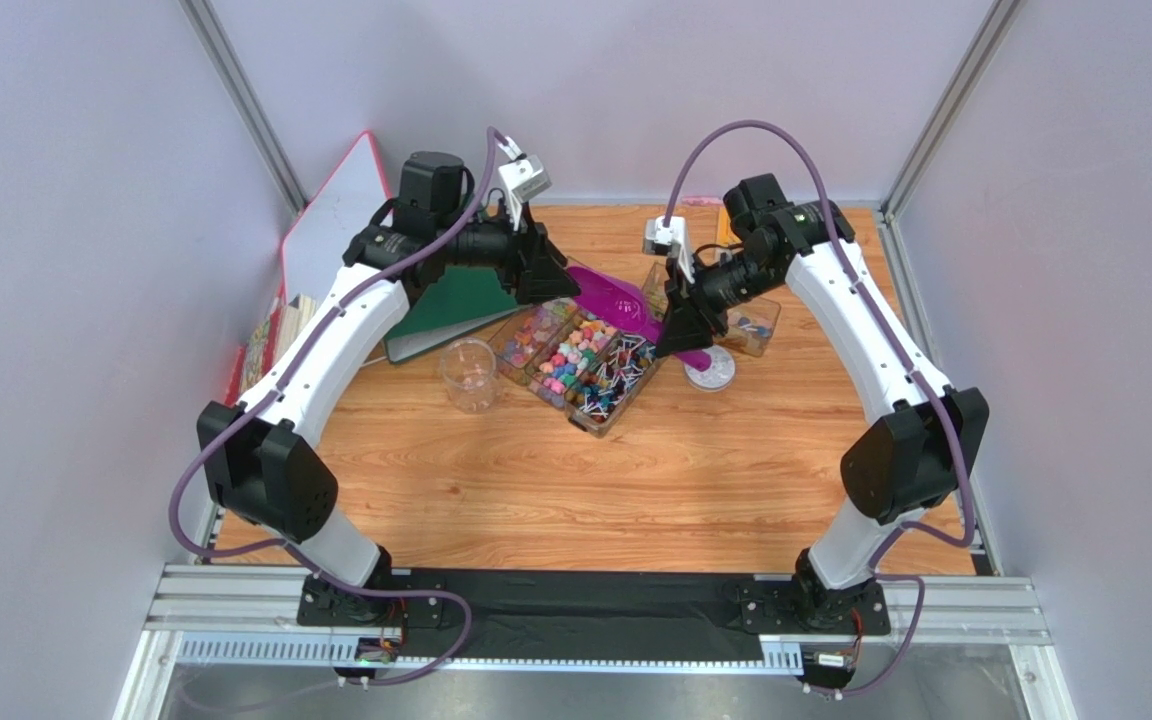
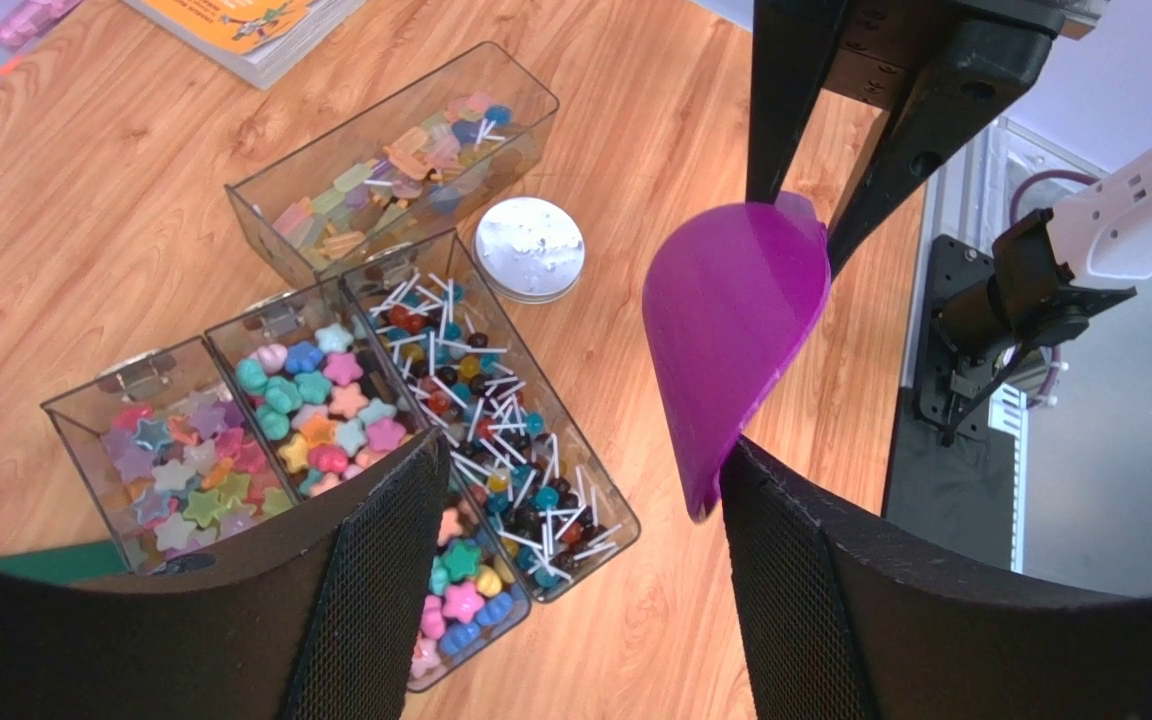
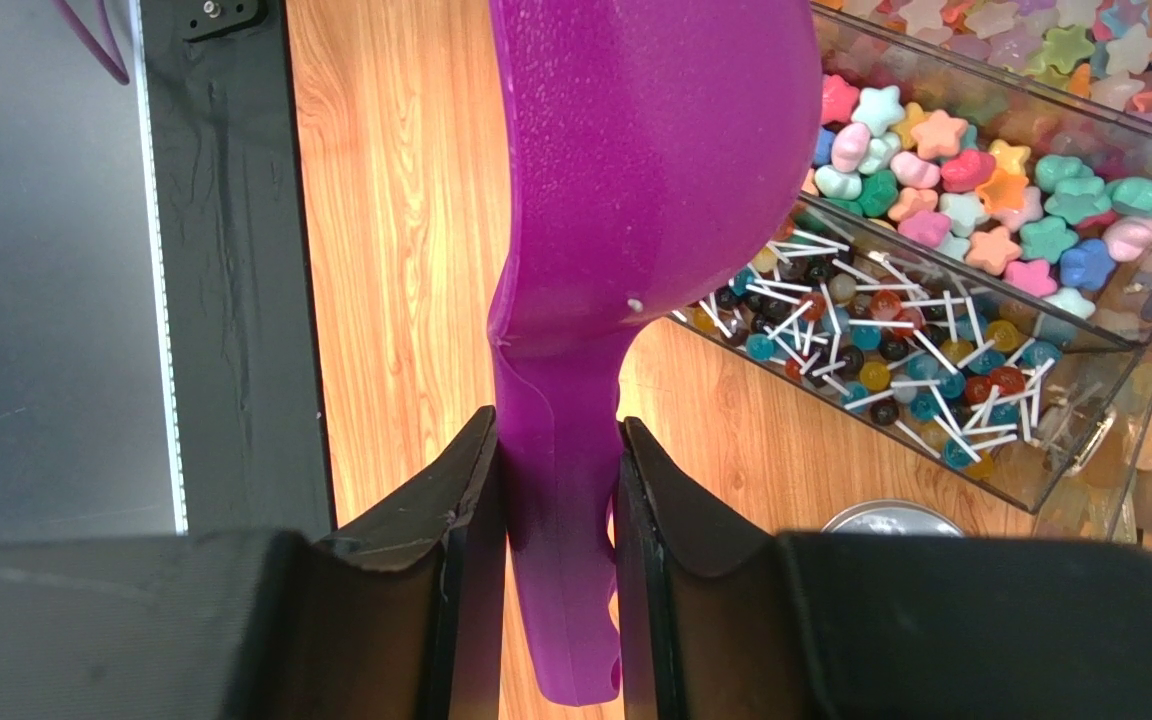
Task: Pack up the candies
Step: Pick up the spatula from the center of the board.
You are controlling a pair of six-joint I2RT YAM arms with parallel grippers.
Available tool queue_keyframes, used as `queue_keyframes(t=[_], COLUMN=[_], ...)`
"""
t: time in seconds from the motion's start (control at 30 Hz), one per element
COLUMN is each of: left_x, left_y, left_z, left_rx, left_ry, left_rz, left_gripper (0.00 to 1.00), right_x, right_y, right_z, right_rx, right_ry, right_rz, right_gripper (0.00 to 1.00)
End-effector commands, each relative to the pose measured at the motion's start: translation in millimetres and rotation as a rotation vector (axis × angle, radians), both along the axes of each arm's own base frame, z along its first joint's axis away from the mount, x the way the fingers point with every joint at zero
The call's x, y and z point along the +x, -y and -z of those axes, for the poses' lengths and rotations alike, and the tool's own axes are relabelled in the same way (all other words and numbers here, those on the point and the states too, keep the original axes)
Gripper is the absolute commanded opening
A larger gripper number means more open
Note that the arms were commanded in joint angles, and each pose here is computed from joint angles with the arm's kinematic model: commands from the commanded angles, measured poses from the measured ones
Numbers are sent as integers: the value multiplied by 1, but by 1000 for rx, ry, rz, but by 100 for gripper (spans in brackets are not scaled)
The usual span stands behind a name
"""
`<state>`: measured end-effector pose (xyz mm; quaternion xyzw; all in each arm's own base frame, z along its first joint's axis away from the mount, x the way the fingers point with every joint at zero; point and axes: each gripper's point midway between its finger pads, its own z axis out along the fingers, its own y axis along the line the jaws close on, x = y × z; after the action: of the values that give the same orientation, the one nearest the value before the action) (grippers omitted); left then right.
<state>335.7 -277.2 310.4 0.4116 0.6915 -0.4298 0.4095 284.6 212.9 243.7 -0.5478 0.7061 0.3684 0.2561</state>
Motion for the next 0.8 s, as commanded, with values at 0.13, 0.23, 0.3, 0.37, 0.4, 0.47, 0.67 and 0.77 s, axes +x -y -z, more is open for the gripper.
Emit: queue_keyframes(t=[0.13, 0.23, 0.3, 0.37, 0.4, 0.47, 0.67, 0.77], left_x=[0, 1, 0, -2, -4, -6, -14, -15], left_y=[15, 17, 19, 21, 23, 25, 28, 24], left_z=[-19, -19, -23, -28, -29, -31, -32, -22], left_rx=[-48, -54, -70, -81, -87, -93, -89, -63], left_ry=[62, 62, 65, 70, 70, 74, 69, 53], left_rz=[60, 73, 85, 94, 105, 117, 135, 115], left_gripper=[58, 51, 47, 44, 43, 41, 0, 0], right_x=[-46, -46, -45, -45, -45, -45, -36, -30], right_y=[9, 10, 10, 11, 12, 12, 19, 26], right_z=[-1, 1, 3, 7, 9, 12, 8, -7], right_rx=[-64, -71, -77, -89, -95, -103, -141, -142], right_ry=[-193, -197, -202, -209, -213, -224, -151, -32], right_rz=[-28, -27, -23, -22, -20, -16, 33, 81], right_gripper=[0, 0, 0, 0, 0, 0, 19, 25])
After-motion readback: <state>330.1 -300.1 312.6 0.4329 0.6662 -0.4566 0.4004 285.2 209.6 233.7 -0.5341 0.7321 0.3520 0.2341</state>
